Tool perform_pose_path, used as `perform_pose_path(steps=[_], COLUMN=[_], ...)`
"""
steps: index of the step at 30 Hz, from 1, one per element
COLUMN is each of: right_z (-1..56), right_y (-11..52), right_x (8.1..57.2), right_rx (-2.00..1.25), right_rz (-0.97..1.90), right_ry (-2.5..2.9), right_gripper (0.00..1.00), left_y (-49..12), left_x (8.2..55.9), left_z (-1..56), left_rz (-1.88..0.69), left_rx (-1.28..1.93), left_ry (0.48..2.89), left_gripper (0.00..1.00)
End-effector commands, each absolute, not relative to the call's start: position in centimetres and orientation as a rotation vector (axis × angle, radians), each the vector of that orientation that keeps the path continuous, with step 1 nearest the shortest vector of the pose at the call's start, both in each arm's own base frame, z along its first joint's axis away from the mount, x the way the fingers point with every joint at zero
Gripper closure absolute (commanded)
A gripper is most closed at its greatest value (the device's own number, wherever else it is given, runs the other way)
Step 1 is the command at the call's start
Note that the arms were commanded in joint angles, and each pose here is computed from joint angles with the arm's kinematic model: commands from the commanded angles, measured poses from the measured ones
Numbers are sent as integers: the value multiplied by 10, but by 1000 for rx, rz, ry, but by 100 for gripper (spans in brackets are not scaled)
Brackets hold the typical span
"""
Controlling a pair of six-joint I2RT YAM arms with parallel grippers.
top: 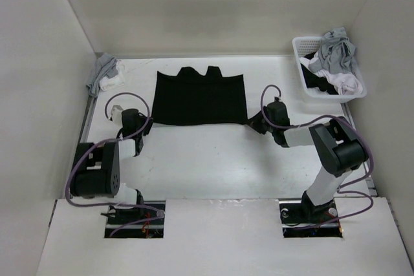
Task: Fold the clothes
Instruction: Fold the tank top
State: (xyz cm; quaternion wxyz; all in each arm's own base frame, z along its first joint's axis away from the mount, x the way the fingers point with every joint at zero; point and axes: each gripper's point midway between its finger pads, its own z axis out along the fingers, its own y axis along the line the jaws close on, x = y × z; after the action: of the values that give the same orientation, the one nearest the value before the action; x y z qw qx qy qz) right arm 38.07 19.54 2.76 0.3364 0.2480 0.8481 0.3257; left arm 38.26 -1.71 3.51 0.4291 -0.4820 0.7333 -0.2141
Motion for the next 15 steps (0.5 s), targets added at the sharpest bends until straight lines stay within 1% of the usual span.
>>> perform_pose_path(steps=[1, 3, 6, 11, 15], right_z=[71, 97, 142, 233, 301], right_y=[192, 189, 180, 167, 150], right_x=[385, 369, 332, 253, 196], right_rx=[604, 553, 477, 335, 284], right_rz=[897, 892, 880, 853, 879], right_ry=[2055, 2001, 1939, 1823, 1755], right_gripper=[100, 100, 100, 100, 100], left_y=[-20, -22, -31, -40, -41], left_x=[377, 366, 342, 277, 227], left_z=[82, 115, 177, 284, 342], left_rz=[-581, -609, -656, -701, -722], left_rx=[-1127, -1078, -979, -794, -707], left_ry=[1758, 1714, 1653, 1533, 1464], left_gripper=[100, 100, 100, 100, 100])
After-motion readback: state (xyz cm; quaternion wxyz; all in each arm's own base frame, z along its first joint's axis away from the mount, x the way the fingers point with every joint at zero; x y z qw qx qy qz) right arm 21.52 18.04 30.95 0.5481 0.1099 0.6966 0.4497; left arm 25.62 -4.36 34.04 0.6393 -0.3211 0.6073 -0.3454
